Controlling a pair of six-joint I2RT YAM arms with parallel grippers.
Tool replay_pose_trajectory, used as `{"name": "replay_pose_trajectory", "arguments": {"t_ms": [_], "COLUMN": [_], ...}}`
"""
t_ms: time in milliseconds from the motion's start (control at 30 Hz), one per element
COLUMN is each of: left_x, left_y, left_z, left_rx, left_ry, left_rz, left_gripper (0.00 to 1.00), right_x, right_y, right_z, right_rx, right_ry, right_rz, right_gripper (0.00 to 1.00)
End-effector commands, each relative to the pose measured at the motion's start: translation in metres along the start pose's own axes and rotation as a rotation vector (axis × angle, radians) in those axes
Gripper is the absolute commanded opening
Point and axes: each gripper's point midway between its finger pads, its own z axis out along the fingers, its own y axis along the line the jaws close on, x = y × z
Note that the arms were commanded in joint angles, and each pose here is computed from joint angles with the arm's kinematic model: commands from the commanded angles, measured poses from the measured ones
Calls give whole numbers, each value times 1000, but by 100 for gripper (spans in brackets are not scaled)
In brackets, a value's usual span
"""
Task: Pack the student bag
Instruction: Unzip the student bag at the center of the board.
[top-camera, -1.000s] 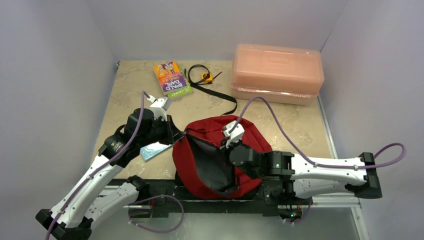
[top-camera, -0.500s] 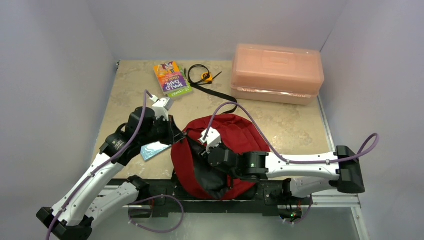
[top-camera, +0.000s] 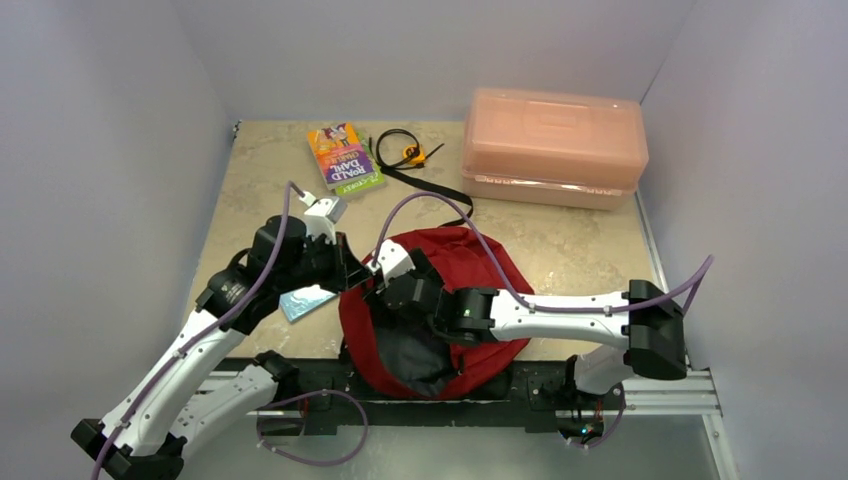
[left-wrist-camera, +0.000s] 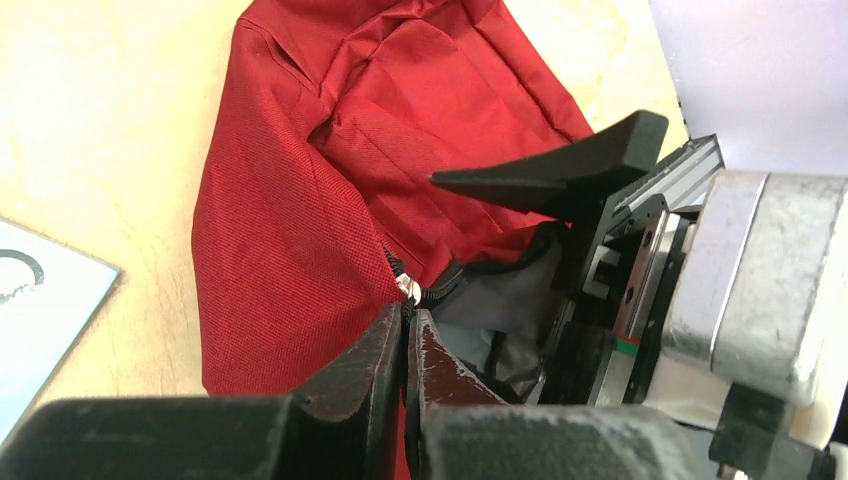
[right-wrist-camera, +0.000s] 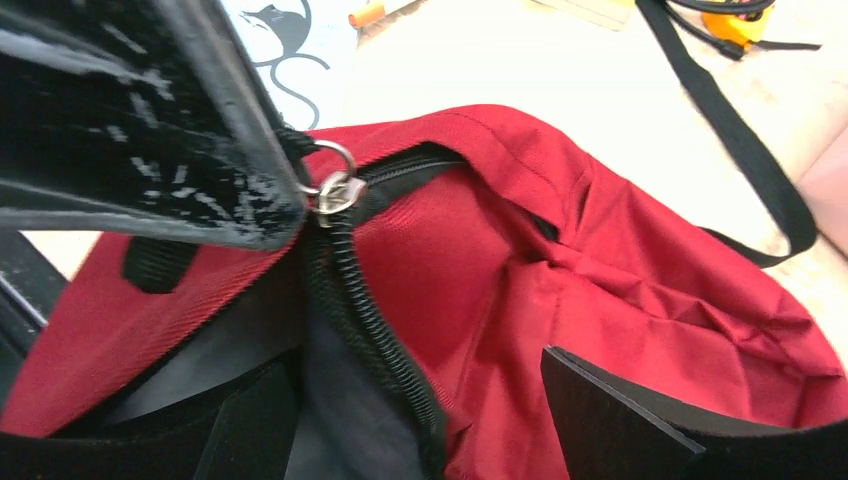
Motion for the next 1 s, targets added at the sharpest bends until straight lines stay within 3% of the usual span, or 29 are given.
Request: {"name": "replay_pose_trajectory", "arguments": {"t_ms": [0, 167, 267, 767, 967], "left_x": [-19, -19, -21, -15, -14], "left_y": [-16, -11, -11, -16, -17], "left_z": [-13, -12, -11, -16, -13], "left_rx": [60, 35, 33, 58, 65], "left_ry": [-82, -86, -83, -57, -48], "left_rz": [35, 44, 50, 58, 62], "left_gripper": [0, 0, 0, 0, 0], "right_x": [-32, -24, -18, -36, -42], "right_y": [-10, 24, 33, -9, -13], "right_z": [-11, -50, -69, -5, -7], "right_rx": [-32, -411, -511, -170, -185], "right_ry": [-72, -31, -12, -31, -90], "right_rz": [-11, -19, -24, -21, -95], "right_gripper": [95, 99, 99, 93, 99]}}
